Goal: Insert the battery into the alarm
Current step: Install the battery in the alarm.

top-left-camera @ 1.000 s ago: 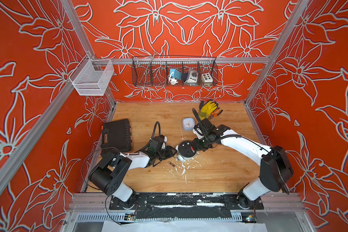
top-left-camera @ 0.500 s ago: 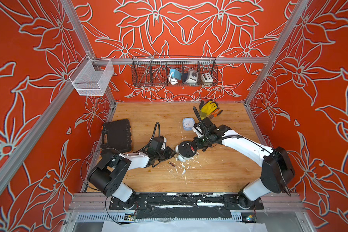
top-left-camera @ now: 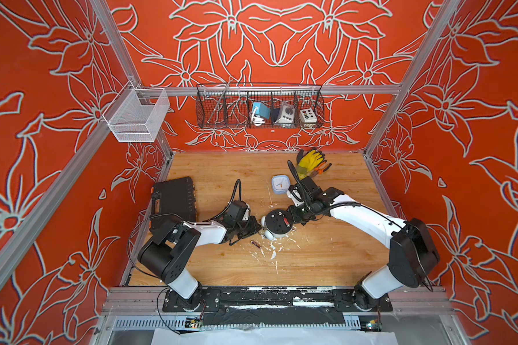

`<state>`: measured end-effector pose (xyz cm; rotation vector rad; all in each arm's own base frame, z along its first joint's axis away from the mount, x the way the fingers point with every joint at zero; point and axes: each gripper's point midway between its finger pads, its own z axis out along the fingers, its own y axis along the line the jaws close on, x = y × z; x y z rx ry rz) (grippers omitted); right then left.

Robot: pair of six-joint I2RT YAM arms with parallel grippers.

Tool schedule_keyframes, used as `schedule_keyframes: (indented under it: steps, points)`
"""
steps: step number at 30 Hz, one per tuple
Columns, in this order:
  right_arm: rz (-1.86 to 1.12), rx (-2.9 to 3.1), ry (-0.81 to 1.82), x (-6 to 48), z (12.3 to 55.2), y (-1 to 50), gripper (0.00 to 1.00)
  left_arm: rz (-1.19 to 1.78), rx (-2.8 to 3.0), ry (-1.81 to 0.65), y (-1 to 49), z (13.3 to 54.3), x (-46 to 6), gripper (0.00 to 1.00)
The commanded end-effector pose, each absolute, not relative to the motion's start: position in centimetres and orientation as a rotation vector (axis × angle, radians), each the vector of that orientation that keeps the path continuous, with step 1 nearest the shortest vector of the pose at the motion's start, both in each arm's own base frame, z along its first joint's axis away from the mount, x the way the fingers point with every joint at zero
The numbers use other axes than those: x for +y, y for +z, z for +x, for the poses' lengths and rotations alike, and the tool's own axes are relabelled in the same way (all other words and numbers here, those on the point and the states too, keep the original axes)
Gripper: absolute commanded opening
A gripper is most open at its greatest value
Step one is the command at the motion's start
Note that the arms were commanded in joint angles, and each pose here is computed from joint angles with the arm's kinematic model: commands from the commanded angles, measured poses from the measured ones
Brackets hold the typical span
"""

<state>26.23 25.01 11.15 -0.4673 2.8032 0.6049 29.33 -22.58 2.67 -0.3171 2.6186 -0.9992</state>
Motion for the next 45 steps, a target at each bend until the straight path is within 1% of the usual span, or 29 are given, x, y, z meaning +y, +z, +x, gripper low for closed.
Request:
schedule_keyframes:
  steps: [1,5,12,26,33,45]
  points:
    - [-0.472,2.77,0.588,24.4,26.1,11.8,0.22,-0.329,2.684,-0.947,1.8,28.6,-22.2,0.07]
    - [-0.471,2.759,0.579,24.1,25.8,11.9,0.22,-0.309,2.691,-0.898,2.0,28.6,-21.8,0.0]
    - [-0.421,2.731,0.604,24.1,25.8,11.1,0.18,-0.282,2.704,-0.861,1.8,28.6,-21.5,0.0]
    - [-0.456,2.769,0.672,26.3,26.0,9.4,0.15,-0.231,2.71,-0.818,1.8,28.8,-21.4,0.0]
    - [-0.454,2.805,0.65,26.1,25.7,8.1,0.14,-0.215,2.721,-0.82,1.6,28.7,-21.4,0.0]
    - [-0.49,2.834,0.563,25.9,26.4,6.8,0.1,-0.102,2.76,-0.821,1.2,28.2,-22.3,0.0]
